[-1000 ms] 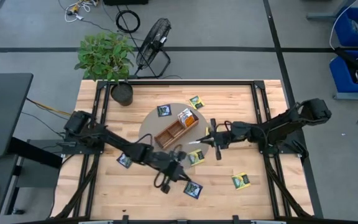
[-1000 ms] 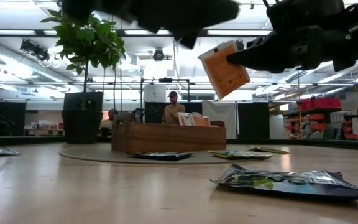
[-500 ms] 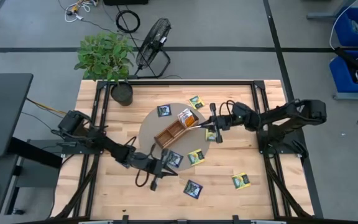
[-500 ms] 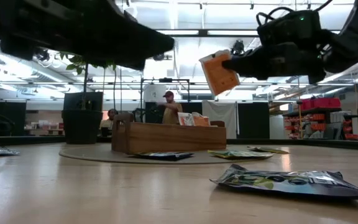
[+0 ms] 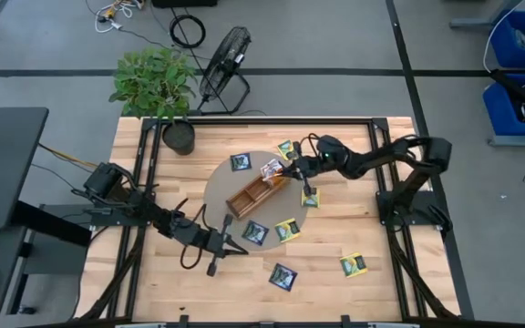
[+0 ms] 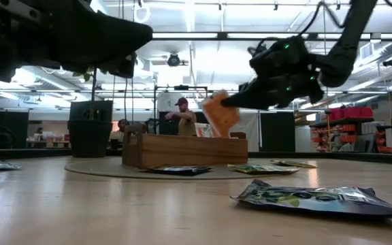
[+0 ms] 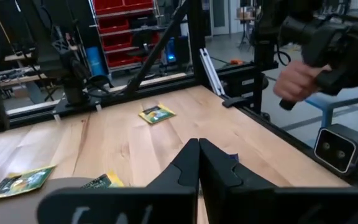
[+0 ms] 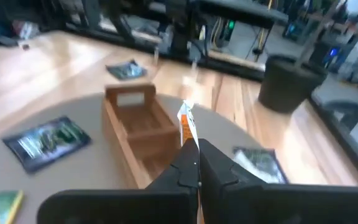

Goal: Pick & Place Tea
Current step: Put the orange tea bag into the right section of the wooden organizer

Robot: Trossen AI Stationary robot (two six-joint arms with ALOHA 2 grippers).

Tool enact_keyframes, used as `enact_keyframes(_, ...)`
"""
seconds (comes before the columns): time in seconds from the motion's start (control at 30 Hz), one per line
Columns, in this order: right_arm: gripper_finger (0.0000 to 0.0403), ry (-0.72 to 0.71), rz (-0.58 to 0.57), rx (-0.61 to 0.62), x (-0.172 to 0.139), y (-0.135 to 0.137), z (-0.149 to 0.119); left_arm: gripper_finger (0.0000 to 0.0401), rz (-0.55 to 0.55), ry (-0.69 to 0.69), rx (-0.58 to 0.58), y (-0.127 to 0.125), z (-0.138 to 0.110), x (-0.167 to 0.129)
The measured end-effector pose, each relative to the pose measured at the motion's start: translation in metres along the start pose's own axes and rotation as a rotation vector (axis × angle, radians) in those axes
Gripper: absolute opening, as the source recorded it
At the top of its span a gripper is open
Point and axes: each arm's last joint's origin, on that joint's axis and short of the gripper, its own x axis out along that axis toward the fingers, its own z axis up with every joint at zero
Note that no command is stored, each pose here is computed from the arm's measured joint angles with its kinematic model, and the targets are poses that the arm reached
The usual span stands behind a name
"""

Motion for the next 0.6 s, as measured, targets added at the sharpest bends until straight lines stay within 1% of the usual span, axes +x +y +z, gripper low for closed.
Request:
enact_keyframes(0.17, 0.0, 0.011, -0.036, 0.03, -0.001, -0.016, -0.011, 0.0009, 0.0, -0.001, -0.012, 0.0, 0.0, -0.001)
enact_keyframes(0.33, 0.0, 0.005, 0.013, 0.09, -0.004, -0.02, -0.019, 0.0009, -0.011, -0.009, 0.001, -0.003, 0.0, -0.002)
enact_keyframes(0.43, 0.0, 0.006, 0.015, 0.091, -0.003, -0.02, -0.022, 0.0009, -0.013, -0.014, 0.0, -0.003, 0.001, -0.002)
enact_keyframes(0.53, 0.0, -0.032, 0.003, 0.067, -0.002, -0.021, -0.02, 0.0009, -0.011, -0.015, 0.0, -0.003, 0.001, -0.002)
enact_keyframes(0.6, 0.0, -0.024, 0.005, 0.069, -0.001, -0.021, -0.023, 0.0009, -0.011, -0.017, 0.0, -0.003, 0.001, -0.002)
